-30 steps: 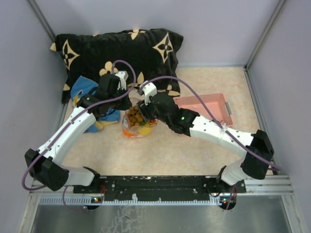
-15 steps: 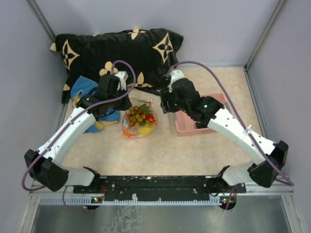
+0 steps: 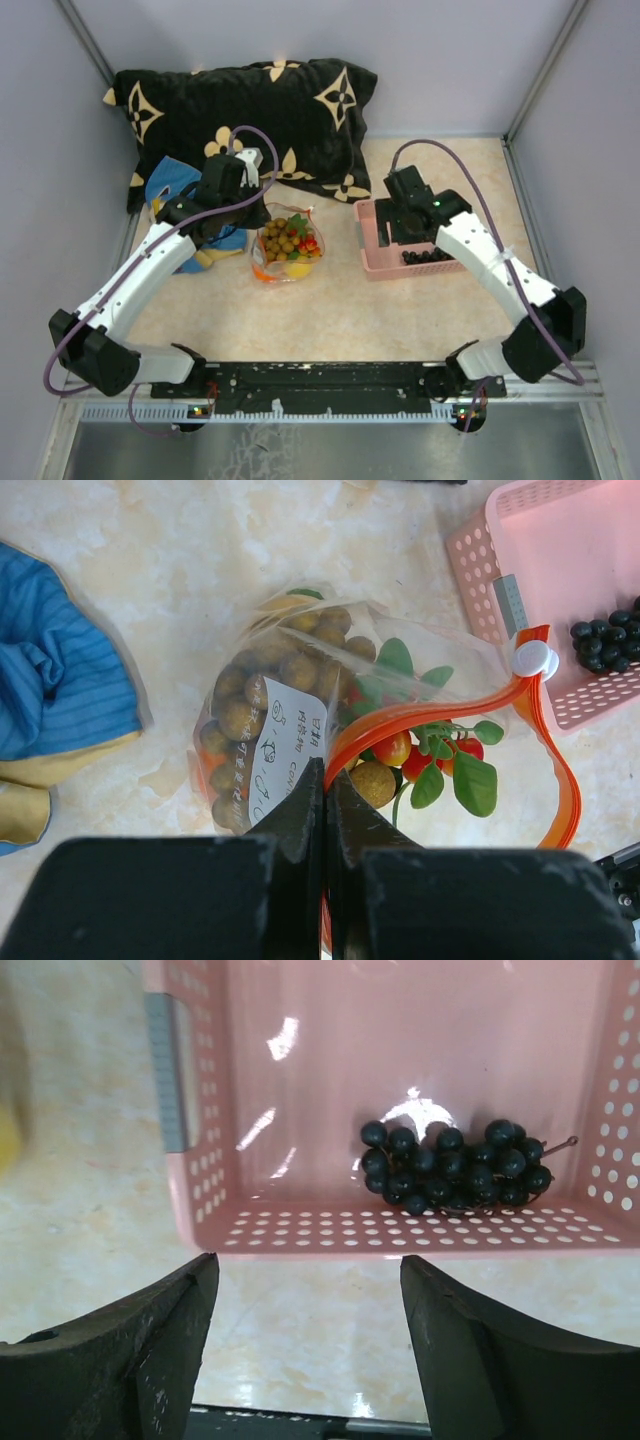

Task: Place the food in the zip-top bag and seal the zipper
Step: Pick up the fake fruit from the bin.

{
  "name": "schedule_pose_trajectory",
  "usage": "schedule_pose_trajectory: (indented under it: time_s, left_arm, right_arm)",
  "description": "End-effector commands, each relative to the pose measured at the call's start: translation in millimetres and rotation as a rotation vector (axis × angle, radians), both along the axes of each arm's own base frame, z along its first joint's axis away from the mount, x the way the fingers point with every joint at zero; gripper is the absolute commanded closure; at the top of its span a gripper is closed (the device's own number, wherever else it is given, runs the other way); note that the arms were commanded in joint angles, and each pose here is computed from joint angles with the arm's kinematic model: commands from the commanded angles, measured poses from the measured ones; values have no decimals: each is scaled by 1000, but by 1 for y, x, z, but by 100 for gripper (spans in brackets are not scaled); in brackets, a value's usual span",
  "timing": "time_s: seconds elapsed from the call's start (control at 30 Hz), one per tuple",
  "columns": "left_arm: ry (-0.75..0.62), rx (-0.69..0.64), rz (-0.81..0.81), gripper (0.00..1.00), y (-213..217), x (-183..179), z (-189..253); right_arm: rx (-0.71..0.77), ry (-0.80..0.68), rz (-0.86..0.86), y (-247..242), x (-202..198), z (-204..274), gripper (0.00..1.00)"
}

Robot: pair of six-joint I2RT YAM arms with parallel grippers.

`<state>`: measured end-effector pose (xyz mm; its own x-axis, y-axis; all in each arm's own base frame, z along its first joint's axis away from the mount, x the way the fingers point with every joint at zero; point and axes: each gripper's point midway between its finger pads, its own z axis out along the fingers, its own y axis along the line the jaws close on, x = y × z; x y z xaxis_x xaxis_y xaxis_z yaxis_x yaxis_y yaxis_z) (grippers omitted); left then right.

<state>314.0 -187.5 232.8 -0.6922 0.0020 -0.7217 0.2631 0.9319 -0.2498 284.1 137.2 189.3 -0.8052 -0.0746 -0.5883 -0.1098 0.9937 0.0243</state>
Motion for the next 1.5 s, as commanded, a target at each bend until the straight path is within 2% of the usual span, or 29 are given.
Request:
schedule_pose_trajectory:
  time_s: [0.0, 0.27, 0.4, 0.77, 0.93, 1.2, 1.47]
  left_arm:
    - [-38, -17, -12, 100, -1, 0, 10]
    - [-43, -14, -8, 100, 1, 0, 14]
    - [-39, -16, -10, 100, 0, 0, 13]
    - [-27, -13, -14, 100, -2, 2, 10]
    - [-26, -10, -14, 100, -3, 3, 9]
    - [-22, -11, -14, 100, -3, 4, 8]
    - [-26, -11, -12, 100, -3, 4, 9]
  right_arm:
    - [-164, 102, 16, -22, 0, -38, 26]
    - [-288, 223, 43, -39, 16, -95, 20]
    - [-304, 257, 35, -48, 26, -121, 19]
    - [-253, 350, 29, -63, 29, -170, 27]
    - [-211, 352, 3, -70, 37, -180, 41]
    - [-156, 303, -16, -65, 64, -167, 81]
    - [-96, 186, -15, -56, 80, -120, 98]
